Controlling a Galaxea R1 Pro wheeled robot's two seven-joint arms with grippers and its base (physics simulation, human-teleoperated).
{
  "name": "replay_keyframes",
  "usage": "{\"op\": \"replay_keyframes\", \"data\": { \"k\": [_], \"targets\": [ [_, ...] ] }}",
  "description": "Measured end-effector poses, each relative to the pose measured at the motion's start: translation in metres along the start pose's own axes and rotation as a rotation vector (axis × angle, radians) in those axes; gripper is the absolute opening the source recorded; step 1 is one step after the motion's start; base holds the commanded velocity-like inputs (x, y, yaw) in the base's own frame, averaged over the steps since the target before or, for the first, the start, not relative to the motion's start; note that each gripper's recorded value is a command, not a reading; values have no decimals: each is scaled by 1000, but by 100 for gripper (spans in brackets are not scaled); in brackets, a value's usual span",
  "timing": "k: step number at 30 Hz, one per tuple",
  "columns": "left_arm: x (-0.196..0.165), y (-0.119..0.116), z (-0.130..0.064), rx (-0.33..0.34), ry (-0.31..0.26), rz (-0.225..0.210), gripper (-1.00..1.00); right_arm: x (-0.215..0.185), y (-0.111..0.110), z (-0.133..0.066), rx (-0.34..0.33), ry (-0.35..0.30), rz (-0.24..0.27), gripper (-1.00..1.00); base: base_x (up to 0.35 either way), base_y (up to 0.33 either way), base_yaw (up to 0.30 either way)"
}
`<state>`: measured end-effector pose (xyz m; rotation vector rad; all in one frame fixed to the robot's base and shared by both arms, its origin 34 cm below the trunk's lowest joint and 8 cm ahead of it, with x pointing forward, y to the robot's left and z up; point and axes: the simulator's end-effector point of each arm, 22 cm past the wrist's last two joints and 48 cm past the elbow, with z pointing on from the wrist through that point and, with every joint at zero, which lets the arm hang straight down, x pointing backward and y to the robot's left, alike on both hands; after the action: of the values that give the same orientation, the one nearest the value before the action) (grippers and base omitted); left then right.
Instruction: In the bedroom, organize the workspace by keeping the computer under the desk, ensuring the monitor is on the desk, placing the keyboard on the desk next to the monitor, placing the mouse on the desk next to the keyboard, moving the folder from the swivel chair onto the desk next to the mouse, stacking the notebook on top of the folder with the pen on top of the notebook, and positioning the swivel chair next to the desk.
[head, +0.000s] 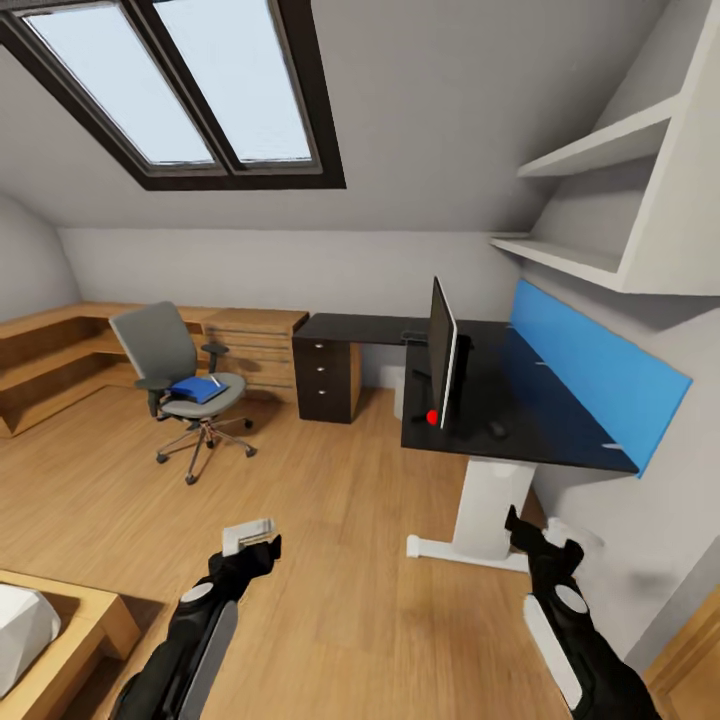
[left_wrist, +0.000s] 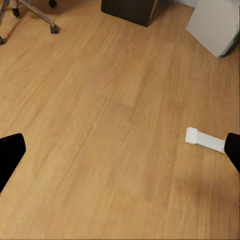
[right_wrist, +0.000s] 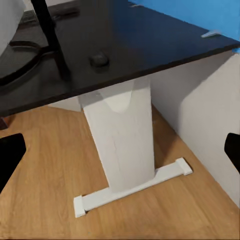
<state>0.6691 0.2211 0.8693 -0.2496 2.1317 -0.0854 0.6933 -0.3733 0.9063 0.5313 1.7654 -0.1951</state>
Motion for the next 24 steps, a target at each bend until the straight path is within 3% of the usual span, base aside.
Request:
{"op": "replay_keyframes", "data": {
  "k": [1, 5, 6, 8, 12, 15, 24],
  "targets": [
    [-18, -4, -7, 7, -30, -3, 100, -15, 12, 1, -18, 40, -10, 100, 0, 0, 0],
    [-55, -9, -22, 20, -94, -10, 100, -74, 40, 17, -37, 96, -43, 100, 0, 0, 0],
    [-64, -6, -25, 20, -112, -24, 100, -83, 48, 33, -24, 168, -71, 100, 0, 0, 0],
    [-65, -5, -25, 25, -112, -44, 100, -84, 53, 40, -22, 205, -83, 100, 0, 0, 0],
    [-38, 0, -15, 16, -51, -54, 100, -79, 58, 42, -20, 239, -94, 100, 0, 0, 0],
    [2, 6, -4, 0, 37, -51, 100, -74, 53, 38, -15, 246, -95, 100, 47, 0, 0],
    [25, 1, 0, 5, 85, -40, 100, -90, 33, 26, 6, 188, -70, 100, 253, 0, 0]
  ]
}}
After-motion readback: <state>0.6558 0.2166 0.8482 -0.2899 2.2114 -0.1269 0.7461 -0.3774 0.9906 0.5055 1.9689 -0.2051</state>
